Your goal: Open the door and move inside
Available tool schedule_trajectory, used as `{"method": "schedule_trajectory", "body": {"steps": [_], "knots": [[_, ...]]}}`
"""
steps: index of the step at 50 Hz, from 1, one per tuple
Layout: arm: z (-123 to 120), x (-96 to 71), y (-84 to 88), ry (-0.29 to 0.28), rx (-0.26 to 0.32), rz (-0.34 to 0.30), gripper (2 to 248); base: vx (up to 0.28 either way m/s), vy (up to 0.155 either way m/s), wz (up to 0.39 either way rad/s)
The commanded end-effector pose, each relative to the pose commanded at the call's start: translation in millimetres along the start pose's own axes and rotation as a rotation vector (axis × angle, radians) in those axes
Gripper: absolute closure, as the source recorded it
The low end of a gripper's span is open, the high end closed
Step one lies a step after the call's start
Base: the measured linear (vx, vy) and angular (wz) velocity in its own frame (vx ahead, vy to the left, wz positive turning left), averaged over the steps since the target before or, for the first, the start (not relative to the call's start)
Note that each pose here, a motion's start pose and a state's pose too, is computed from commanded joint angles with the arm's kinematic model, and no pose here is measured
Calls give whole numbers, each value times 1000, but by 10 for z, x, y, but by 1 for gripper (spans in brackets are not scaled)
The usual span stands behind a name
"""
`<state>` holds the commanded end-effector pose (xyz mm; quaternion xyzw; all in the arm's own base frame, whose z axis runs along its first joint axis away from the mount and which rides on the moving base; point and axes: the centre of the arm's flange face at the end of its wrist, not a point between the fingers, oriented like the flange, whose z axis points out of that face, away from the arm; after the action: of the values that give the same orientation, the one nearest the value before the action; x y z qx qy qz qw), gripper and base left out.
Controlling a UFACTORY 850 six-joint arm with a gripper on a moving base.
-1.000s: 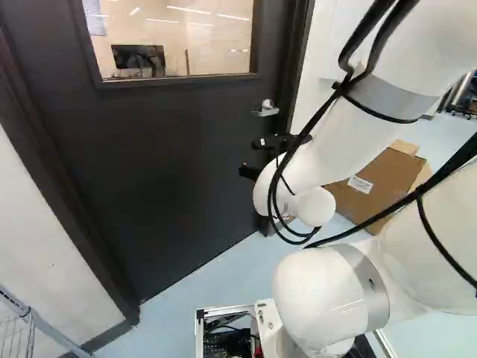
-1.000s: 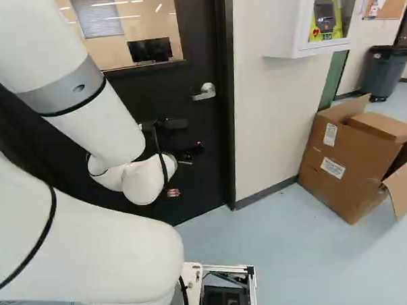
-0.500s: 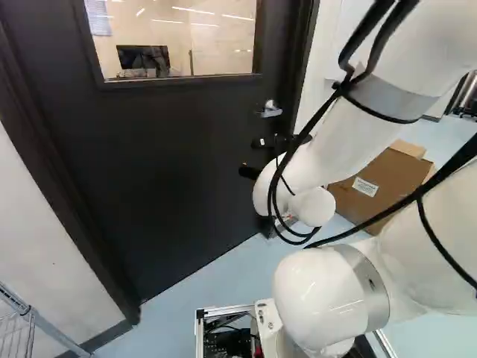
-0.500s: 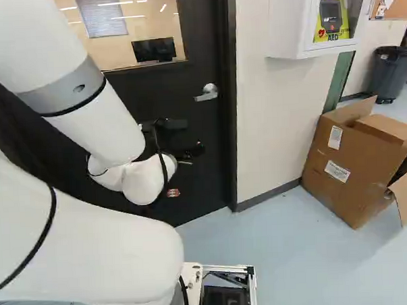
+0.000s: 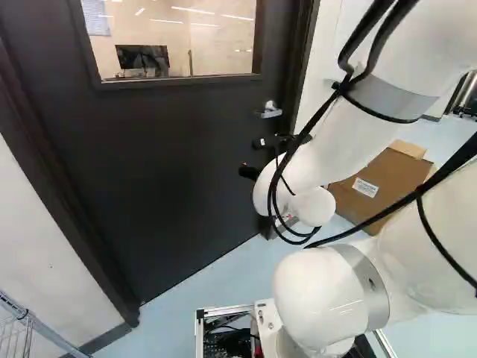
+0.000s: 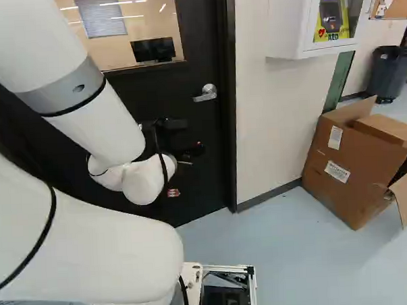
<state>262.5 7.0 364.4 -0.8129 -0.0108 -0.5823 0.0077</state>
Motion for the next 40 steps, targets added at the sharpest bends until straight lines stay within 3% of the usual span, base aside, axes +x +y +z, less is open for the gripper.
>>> {"method": "schedule_trajectory", "body": {"steps": [40], "knots": [[177,423,5,88,-2,1,3,0,0,0]]}}
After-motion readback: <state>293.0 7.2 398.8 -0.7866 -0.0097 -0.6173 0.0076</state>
